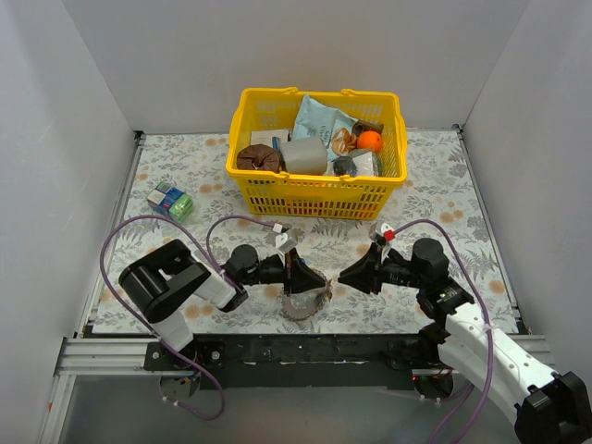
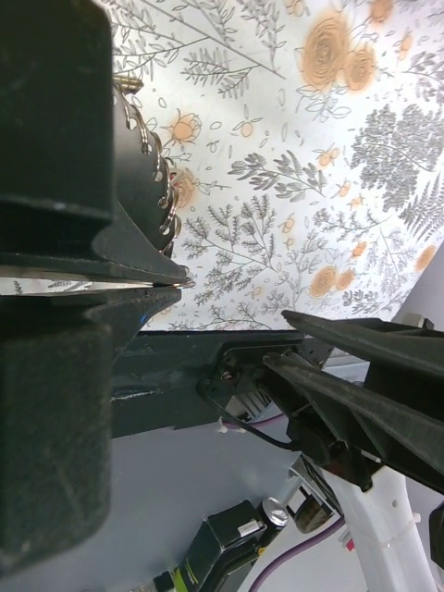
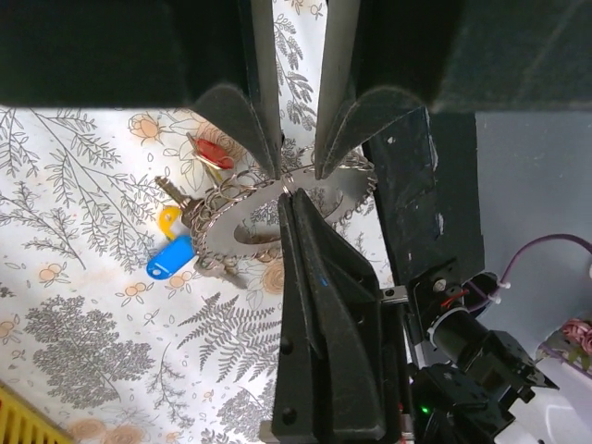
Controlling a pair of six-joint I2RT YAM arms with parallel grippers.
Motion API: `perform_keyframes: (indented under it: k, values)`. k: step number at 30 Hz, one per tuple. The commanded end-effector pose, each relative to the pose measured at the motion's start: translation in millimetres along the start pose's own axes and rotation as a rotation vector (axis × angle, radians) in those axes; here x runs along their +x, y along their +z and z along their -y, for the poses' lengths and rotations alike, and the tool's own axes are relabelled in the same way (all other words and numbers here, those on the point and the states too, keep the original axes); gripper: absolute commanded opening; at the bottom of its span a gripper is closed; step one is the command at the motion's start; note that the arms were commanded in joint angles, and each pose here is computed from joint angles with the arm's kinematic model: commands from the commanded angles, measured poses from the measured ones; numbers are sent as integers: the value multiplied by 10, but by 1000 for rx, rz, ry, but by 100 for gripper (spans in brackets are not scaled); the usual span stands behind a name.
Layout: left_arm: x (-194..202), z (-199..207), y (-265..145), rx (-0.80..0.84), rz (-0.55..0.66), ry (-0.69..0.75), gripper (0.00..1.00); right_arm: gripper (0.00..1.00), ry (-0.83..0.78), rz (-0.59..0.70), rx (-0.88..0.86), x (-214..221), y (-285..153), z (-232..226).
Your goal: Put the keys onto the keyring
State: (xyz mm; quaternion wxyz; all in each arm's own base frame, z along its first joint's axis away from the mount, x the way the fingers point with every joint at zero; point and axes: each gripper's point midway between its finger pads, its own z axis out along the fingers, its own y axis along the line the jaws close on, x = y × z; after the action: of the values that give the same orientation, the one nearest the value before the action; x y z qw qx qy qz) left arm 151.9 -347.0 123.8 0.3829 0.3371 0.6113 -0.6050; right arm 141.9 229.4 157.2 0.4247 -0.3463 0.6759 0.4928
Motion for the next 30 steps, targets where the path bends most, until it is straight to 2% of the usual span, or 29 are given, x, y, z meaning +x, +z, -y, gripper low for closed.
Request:
perform_keyframes:
  k: [1,4,13,30]
  values:
    - [-676,397,36,183,258,210,0,28,-33,22,-46,-39,10,-59]
    - [-715,451,10,208,295,218,0,27,-28,19,-42,8,12,-41]
    - [-781,521,2,231,305,241,0,27,13,-25,-70,267,34,-17]
    - [-934,723,9,318,311,271,0,23,28,-27,-85,274,85,5]
